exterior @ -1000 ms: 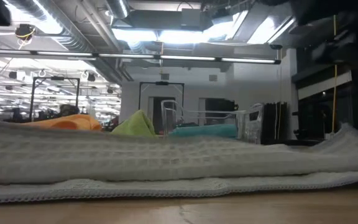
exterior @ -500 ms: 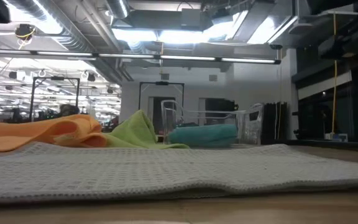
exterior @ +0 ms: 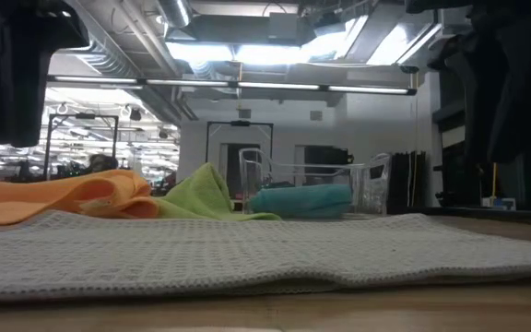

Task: Fold microfiber towels
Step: Fold the gray towel

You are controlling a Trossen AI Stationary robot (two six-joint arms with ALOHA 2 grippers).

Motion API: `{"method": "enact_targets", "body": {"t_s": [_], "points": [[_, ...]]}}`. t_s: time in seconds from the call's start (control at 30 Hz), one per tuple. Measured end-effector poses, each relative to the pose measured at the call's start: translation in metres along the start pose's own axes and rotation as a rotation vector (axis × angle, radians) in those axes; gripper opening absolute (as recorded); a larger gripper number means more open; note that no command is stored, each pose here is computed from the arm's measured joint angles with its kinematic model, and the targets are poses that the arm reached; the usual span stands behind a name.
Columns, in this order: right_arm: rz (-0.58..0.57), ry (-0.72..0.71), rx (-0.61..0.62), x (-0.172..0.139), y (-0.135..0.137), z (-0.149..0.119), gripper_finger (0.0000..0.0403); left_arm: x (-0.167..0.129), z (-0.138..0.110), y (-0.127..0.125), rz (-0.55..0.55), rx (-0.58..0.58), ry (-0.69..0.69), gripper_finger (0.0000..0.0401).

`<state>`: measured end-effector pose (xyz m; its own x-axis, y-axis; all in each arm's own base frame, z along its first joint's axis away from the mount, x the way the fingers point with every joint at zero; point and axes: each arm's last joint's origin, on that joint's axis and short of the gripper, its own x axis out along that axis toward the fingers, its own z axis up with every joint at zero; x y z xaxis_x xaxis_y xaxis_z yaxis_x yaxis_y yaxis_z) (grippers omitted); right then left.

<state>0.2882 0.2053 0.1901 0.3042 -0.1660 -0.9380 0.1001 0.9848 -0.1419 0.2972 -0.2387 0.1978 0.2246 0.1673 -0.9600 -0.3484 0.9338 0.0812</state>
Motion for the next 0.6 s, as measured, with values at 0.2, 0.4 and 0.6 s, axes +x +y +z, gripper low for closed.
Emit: {"method": "enact_targets", "body": {"t_s": [0.2, 0.4, 0.6], "points": [[0.052, -0.063, 0.060, 0.001, 0.005, 0.006, 0.0114, 0.000, 0.001, 0.001, 0.003, -0.007, -0.006, 0.0120], [0.156, -0.263, 0.227, 0.017, 0.010, 0.016, 0.0114, 0.000, 0.003, 0.001, 0.028, -0.009, -0.058, 0.0120], [0.176, -0.309, 0.284, 0.046, -0.003, 0.008, 0.0114, 0.003, 0.010, 0.005, -0.016, -0.036, 0.016, 0.0120]]}}
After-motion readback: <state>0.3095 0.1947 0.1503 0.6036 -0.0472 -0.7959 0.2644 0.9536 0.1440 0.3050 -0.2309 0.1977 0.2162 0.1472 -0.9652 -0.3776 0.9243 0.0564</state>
